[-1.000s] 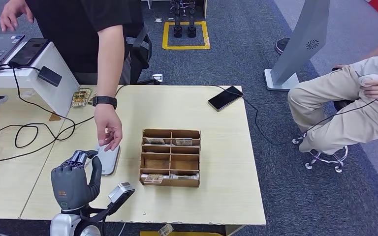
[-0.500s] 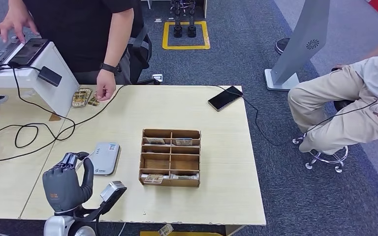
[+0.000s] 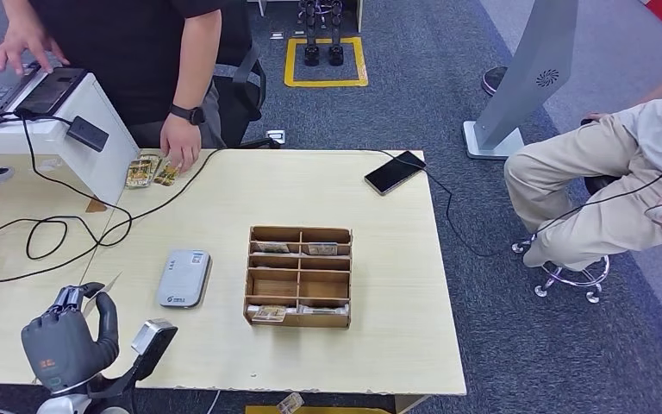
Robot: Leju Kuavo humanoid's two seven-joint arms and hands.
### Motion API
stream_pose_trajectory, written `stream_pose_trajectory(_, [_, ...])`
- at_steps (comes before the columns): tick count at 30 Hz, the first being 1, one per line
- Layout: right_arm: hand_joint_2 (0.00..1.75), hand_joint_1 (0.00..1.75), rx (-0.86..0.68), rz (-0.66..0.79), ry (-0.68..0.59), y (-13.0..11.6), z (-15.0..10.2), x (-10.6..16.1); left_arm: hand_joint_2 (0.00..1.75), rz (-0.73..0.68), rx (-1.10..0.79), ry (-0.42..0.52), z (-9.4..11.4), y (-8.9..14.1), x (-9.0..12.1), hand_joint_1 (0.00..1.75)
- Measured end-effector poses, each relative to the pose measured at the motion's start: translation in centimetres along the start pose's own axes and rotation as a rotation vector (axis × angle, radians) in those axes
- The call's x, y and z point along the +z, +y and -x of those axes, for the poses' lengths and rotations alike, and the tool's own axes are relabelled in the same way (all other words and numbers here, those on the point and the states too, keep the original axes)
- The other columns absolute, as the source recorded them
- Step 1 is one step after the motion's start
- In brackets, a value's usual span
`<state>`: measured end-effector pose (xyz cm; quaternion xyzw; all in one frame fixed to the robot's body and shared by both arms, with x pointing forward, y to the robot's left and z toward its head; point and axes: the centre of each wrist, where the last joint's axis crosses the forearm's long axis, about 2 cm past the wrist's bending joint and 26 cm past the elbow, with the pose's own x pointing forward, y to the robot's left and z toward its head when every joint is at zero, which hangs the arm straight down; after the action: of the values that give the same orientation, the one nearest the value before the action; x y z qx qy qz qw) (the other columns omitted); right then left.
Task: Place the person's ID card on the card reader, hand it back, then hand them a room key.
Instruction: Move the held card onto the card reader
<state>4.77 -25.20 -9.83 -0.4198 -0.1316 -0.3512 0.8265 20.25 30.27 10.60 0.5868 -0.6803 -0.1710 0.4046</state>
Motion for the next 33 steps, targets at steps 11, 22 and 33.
stream_pose_trajectory(11, [1.75, 0.00, 0.004, 0.001, 0.007, -0.1, -0.1, -0.1, 1.75, 0.008, -0.063, 0.009, 3.6, 0.4, 1.2, 1.75])
stream_pose_trajectory(22, [1.75, 0.00, 0.013, -0.004, -0.024, -0.1, -0.3, -0.4, 1.75, 0.038, -0.080, 0.047, 5.2, -0.7, 1.5, 1.75])
stream_pose_trajectory(33, [1.75, 0.00, 0.031, -0.036, -0.051, 0.2, -0.7, -0.7, 1.75, 0.028, -0.003, 0.017, 3.2, -4.2, -2.6, 1.75])
